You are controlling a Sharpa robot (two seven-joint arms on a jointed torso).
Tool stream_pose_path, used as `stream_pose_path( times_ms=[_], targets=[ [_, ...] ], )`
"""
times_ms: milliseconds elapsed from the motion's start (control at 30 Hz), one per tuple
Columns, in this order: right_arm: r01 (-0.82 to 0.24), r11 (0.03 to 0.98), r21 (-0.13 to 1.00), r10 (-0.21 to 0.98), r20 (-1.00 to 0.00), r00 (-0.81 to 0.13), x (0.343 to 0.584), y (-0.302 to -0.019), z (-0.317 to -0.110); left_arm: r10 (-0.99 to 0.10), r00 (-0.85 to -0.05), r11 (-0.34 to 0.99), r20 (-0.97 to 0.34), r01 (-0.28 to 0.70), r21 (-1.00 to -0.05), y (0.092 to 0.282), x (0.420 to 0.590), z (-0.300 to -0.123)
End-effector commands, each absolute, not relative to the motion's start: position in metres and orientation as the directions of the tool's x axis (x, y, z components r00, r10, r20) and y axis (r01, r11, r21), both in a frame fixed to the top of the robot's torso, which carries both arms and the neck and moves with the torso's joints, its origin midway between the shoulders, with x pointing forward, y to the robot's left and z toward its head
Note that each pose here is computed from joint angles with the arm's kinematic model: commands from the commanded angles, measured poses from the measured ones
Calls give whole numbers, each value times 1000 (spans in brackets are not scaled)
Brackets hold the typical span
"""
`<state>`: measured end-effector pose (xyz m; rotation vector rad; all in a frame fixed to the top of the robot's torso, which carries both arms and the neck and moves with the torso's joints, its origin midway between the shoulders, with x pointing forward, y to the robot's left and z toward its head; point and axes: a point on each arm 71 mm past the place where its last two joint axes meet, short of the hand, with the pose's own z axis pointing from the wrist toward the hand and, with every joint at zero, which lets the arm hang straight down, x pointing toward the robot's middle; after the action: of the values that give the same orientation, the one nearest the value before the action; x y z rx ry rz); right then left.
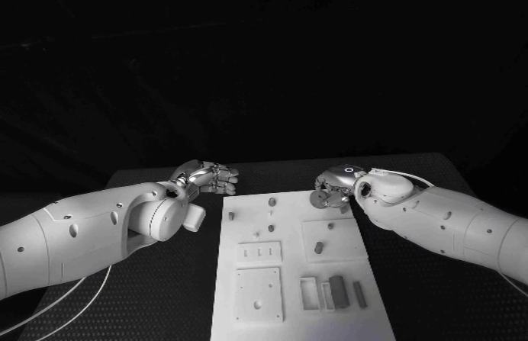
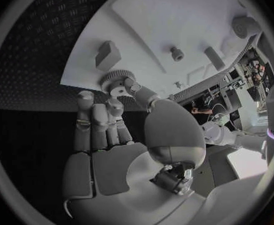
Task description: Assemble the parts on the task board
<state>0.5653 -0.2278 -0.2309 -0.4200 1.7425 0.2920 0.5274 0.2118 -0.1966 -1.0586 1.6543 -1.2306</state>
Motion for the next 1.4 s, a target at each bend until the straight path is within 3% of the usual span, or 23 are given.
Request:
stream_pose_path(
  times_ms=[33, 367, 667, 1067, 1400],
  targets=[
    [-422, 904, -61, -156, -969, -193, 559, -227, -244, -934, -340, 168, -108, -152, -974, 210, 527, -195],
    [-428, 899, -86, -125, -990, -66, 553, -208, -225, -935, -337, 169, -109, -152, -974, 211, 527, -195],
    [-520, 845, -123, -114, -992, 50, 536, -169, -207, -935, -337, 168, -109, -152, -974, 211, 526, -195],
    [-600, 781, -171, -127, -985, 114, 521, -121, -206, -935, -338, 167, -108, -153, -974, 211, 525, -195],
    [-633, 751, -187, -144, -982, 120, 514, -96, -225, -934, -340, 168, -108, -152, -974, 210, 526, -195]
  ],
)
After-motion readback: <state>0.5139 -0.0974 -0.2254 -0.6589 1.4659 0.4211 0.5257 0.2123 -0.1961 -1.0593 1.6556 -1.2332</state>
